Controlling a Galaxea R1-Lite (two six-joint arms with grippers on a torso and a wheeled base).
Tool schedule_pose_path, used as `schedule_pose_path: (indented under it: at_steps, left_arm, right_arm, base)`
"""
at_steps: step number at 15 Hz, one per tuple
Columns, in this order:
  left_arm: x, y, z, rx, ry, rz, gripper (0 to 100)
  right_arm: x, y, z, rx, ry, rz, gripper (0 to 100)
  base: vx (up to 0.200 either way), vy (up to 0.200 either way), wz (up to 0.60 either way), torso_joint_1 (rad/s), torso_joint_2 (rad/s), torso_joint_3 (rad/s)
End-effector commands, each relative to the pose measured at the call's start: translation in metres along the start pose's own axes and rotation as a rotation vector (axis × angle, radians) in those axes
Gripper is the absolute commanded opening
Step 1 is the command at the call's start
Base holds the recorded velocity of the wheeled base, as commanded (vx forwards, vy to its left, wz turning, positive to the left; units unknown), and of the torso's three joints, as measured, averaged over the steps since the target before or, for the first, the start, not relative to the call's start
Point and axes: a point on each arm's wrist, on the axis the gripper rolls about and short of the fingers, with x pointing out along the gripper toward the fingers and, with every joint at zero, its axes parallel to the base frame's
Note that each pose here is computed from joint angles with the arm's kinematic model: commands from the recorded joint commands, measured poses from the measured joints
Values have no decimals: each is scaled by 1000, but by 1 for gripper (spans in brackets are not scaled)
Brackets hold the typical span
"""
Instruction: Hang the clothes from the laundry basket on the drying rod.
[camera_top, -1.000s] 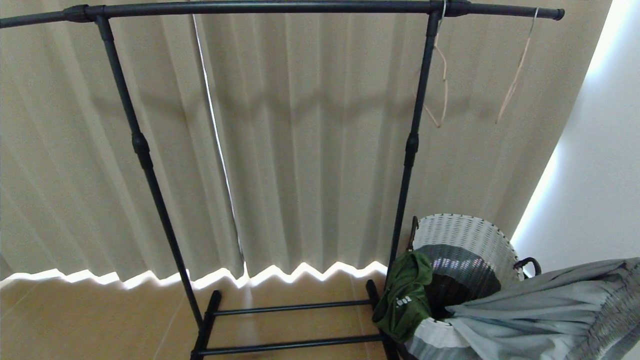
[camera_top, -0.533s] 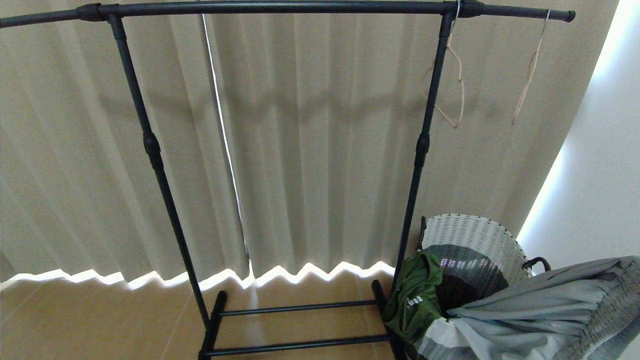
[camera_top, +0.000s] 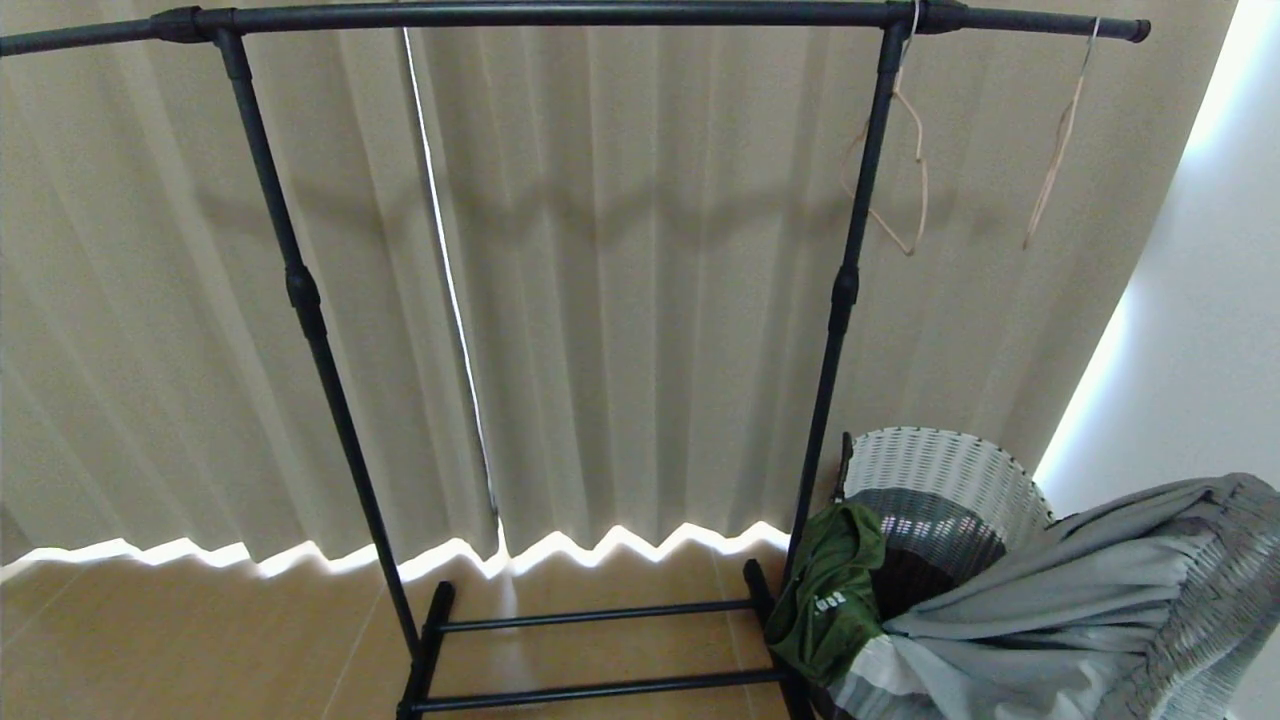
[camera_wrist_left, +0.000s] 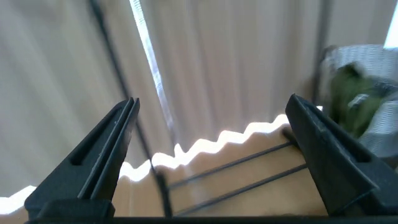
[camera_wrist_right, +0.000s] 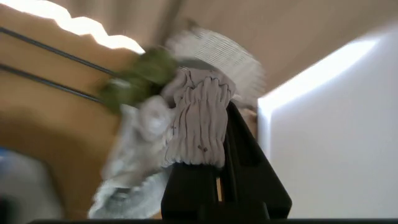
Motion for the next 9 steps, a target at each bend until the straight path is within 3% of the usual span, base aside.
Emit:
schedule_pose_path:
  at_steps: [1, 4, 5, 6, 8, 9]
  left_arm:
    - [7, 7, 45, 4, -33, -73, 100]
    - [47, 23, 90, -18, 39, -107, 100]
    - [47, 23, 90, -18, 39, -107, 100]
    - [87, 32, 105, -39, 87, -156, 100]
    - [114, 33, 108, -47, 107, -208, 100]
    - [132, 26, 108, -50, 127, -290, 100]
  right_arm:
    - [1, 12, 35, 53, -46, 160, 0]
    - [3, 25, 69, 121, -99, 265, 0]
    - [3, 25, 69, 121, -99, 265, 0]
    - [10, 35, 95, 132, -127, 313, 0]
    - [15, 44, 113, 141, -146, 348, 0]
    - [15, 53, 125, 170, -164, 390, 0]
  base:
    - [0, 0, 0, 0, 0, 0]
    - [0, 0, 0, 0, 0, 0]
    - [0, 0, 0, 0, 0, 0]
    - [0, 0, 0, 0, 0, 0]
    - [0, 0, 0, 0, 0, 0]
    - [0, 0, 0, 0, 0, 0]
